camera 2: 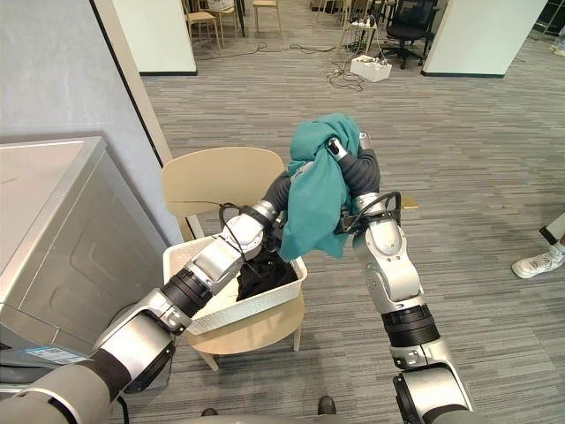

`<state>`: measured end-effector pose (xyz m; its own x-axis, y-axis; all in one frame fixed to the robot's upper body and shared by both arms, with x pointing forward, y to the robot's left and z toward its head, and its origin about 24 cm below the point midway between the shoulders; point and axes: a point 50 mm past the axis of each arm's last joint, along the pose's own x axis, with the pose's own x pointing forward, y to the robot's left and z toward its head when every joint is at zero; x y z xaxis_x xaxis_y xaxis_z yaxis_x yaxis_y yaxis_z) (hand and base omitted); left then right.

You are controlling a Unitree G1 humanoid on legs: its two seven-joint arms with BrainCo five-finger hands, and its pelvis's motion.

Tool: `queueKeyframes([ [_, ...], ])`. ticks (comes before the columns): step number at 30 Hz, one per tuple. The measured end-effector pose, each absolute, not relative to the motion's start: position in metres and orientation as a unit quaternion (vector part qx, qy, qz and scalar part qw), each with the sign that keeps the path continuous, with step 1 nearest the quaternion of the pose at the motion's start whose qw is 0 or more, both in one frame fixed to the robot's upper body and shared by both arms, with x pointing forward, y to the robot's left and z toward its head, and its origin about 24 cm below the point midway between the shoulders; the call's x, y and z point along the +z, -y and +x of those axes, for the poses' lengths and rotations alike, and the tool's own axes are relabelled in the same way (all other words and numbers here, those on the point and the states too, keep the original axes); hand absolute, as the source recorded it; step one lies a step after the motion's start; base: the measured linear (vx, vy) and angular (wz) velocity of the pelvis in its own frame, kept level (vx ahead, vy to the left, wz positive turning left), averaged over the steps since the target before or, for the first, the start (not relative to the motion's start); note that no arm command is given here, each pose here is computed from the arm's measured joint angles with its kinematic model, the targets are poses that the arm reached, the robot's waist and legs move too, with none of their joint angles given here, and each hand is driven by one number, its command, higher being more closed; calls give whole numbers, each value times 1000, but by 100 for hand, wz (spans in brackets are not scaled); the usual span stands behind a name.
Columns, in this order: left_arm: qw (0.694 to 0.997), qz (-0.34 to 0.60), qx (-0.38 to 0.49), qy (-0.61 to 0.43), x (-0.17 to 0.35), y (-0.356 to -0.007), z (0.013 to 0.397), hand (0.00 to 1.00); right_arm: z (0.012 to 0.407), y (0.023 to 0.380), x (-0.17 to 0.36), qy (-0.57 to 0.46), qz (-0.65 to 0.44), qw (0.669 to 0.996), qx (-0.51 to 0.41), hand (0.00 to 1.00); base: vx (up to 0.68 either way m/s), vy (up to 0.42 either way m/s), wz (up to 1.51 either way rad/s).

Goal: Pick up the laundry basket with both hands and put the clothes into the washing machine.

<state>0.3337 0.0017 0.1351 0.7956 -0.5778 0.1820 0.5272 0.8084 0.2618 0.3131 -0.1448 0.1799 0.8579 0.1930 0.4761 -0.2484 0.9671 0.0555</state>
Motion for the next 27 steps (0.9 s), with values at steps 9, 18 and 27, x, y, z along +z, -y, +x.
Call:
queueKeyframes([
  [9, 934, 110, -316, 123, 129, 2, 331, 100, 315, 145, 176, 223, 55, 967, 107, 100, 0, -2, -1],
  [18, 932, 99, -317, 147, 138, 5, 328, 100, 315, 149, 178, 225, 60, 968, 96, 0, 0, 0, 0],
  [27, 936, 78, -291, 182, 152, -23, 322, 100, 297, 166, 179, 248, 73, 962, 91, 0, 0, 0, 3],
])
